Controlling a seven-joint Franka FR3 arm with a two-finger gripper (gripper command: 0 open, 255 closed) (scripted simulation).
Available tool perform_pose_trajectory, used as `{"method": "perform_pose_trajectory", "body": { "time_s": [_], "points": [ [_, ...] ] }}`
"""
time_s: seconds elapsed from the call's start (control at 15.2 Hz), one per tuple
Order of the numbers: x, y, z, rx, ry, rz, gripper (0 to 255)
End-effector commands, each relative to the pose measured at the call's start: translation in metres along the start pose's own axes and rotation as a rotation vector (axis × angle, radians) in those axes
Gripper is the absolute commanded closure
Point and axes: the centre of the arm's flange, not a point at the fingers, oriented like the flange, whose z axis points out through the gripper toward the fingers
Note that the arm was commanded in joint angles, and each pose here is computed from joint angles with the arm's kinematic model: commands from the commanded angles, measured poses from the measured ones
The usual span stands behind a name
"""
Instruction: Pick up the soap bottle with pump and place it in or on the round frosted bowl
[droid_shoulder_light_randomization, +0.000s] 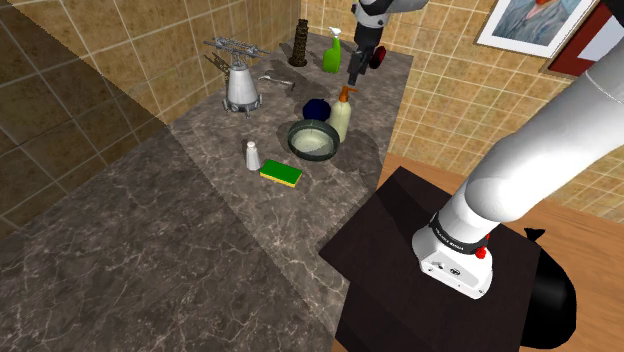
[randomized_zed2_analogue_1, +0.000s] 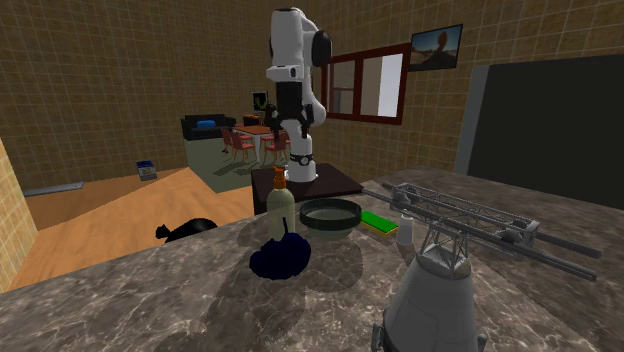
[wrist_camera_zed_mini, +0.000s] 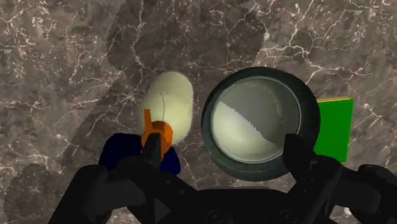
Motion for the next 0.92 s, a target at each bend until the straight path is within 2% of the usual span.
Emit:
{"method": "perform_pose_trajectory", "body": {
  "time_s": [0.0, 0.4, 0.86],
  "points": [
    [0.009, 0.018, 0.02, 0.007, -0.001, -0.005, 0],
    [0.041, 0.07, 0.072, 0.029, -0.005, -0.017, 0],
    [0.041, 0.069, 0.109, 0.029, -0.005, -0.017, 0]
  ]
}}
